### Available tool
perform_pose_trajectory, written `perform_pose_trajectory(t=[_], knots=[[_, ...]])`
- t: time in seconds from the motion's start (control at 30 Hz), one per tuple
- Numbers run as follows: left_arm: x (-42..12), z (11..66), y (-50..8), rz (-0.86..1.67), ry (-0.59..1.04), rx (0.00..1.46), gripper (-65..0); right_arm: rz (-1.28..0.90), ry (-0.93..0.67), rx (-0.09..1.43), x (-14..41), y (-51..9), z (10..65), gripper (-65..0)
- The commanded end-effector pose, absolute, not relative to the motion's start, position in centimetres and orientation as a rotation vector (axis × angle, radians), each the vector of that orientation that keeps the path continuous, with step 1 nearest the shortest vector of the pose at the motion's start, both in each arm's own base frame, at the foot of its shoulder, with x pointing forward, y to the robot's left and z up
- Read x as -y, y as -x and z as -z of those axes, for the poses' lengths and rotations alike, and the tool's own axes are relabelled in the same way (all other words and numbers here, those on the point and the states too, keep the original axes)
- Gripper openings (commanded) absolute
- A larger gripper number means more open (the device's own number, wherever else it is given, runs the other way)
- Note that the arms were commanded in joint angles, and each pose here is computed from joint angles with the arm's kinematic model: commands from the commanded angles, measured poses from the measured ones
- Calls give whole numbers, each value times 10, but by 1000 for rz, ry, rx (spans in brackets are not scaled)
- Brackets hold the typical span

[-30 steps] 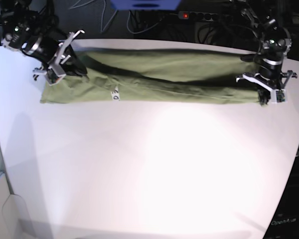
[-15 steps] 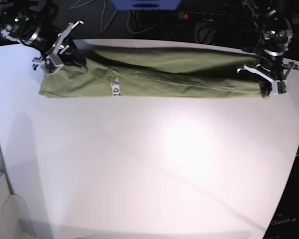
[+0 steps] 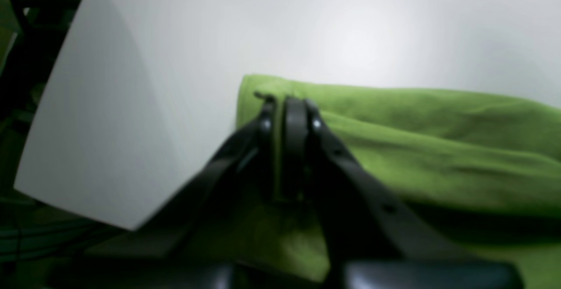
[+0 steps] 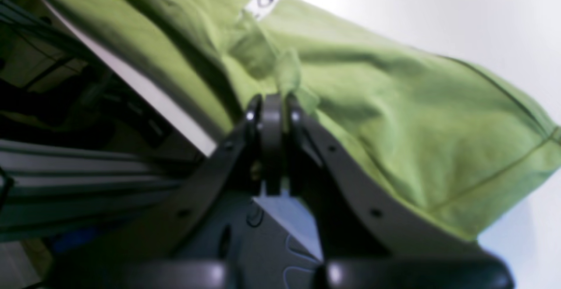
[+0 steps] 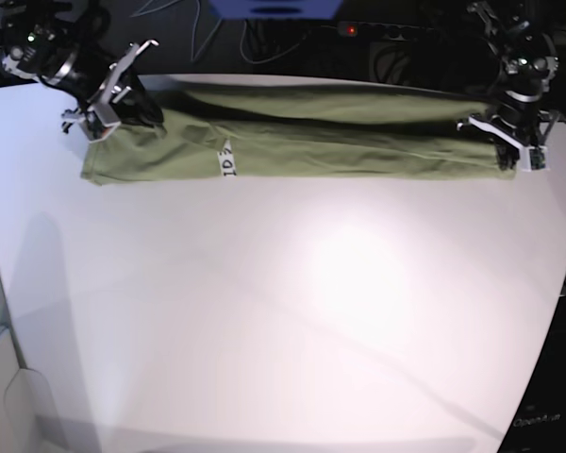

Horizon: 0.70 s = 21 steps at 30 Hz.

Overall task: Fold the T-shirt properly
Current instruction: 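Hold the folded strip with both grippers and pull it toward the arms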

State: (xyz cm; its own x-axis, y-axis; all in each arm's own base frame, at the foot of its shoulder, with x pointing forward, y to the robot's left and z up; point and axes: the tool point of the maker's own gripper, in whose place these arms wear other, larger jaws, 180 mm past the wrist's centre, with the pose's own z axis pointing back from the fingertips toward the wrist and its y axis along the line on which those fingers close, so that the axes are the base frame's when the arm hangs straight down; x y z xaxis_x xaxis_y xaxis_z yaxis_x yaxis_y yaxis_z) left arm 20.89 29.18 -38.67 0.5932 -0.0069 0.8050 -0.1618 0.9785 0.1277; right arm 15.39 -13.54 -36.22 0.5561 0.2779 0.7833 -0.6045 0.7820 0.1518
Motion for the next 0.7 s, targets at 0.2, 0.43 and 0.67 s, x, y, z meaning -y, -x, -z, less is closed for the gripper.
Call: perform_pose_trajectory(t=[0.2,0.43,0.67], knots=[[-275,374,-218,8,-124,989,-382,-548,-449,868,134,-158,352,-644],[-283,377,-208,-30,-142,974,-250,-553,-445,879,134,-163,350,-644],[-288,397,-196,-58,-128,920,-250,-553,-445,879,134,-163,350,-644]])
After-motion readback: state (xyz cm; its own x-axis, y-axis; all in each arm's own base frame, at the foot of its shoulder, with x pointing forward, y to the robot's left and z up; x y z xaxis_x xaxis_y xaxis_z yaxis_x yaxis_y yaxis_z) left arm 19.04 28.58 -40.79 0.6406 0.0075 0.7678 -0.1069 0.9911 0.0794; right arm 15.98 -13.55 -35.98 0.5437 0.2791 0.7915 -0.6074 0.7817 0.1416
